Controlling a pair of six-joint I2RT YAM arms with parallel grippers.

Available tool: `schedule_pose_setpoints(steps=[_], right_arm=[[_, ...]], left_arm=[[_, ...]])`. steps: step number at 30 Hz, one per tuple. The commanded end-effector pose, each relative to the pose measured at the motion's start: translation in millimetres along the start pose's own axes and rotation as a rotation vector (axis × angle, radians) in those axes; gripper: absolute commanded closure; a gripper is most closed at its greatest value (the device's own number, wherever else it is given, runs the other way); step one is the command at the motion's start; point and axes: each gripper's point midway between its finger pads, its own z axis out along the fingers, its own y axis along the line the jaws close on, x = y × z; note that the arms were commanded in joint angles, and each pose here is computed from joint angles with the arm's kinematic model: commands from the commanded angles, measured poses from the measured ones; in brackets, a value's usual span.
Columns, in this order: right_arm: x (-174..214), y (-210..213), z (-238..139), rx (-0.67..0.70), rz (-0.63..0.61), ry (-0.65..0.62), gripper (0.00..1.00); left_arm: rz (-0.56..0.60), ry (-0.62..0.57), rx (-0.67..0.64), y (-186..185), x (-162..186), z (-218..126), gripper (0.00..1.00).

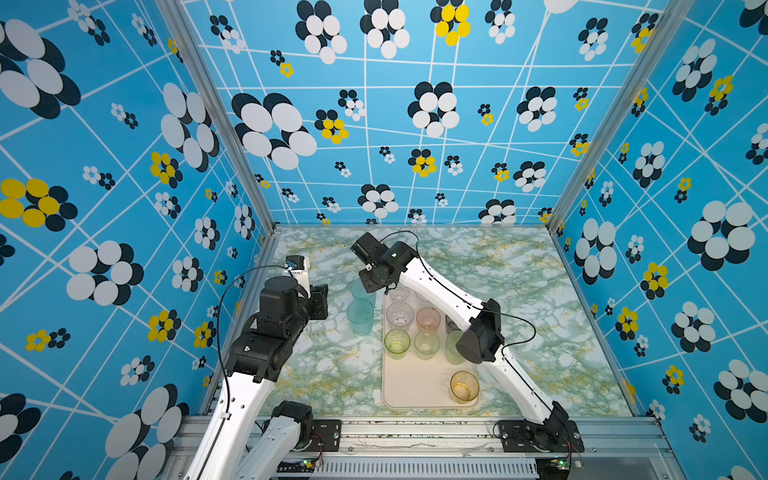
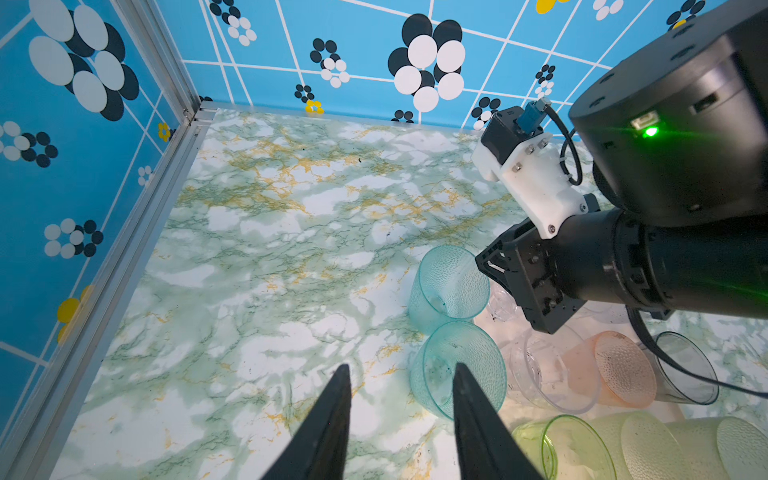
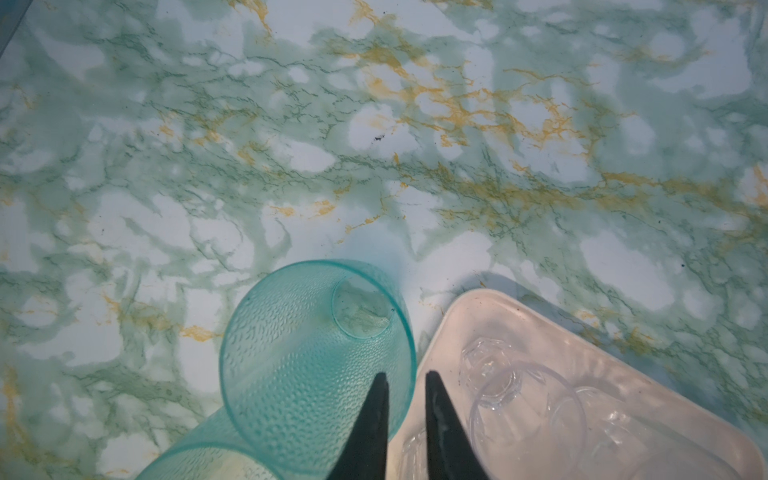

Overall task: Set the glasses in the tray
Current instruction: 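Reach the right gripper across to the teal tumbler beside the tray, then close the right gripper on the teal tumbler's rim and lift it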

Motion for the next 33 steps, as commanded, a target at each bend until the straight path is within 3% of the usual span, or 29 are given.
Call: schedule_pose_setpoints(steps=[1,17,33], right_arm=[[-3,0,9,-0.013,0.02,-0.002,0.8],[0,3,23,-0.039,0.032,0.014,0.81],[-2,-2,26,-0.034,0.036,0.009,0.89]], left_arm=[[0.009,-0.009,0.004,1,0,-1,0.58],[0.009,-0.004,0.0,3,1,4,0.58],[0.007,0.011,-0.002,4,3,9,0.58]])
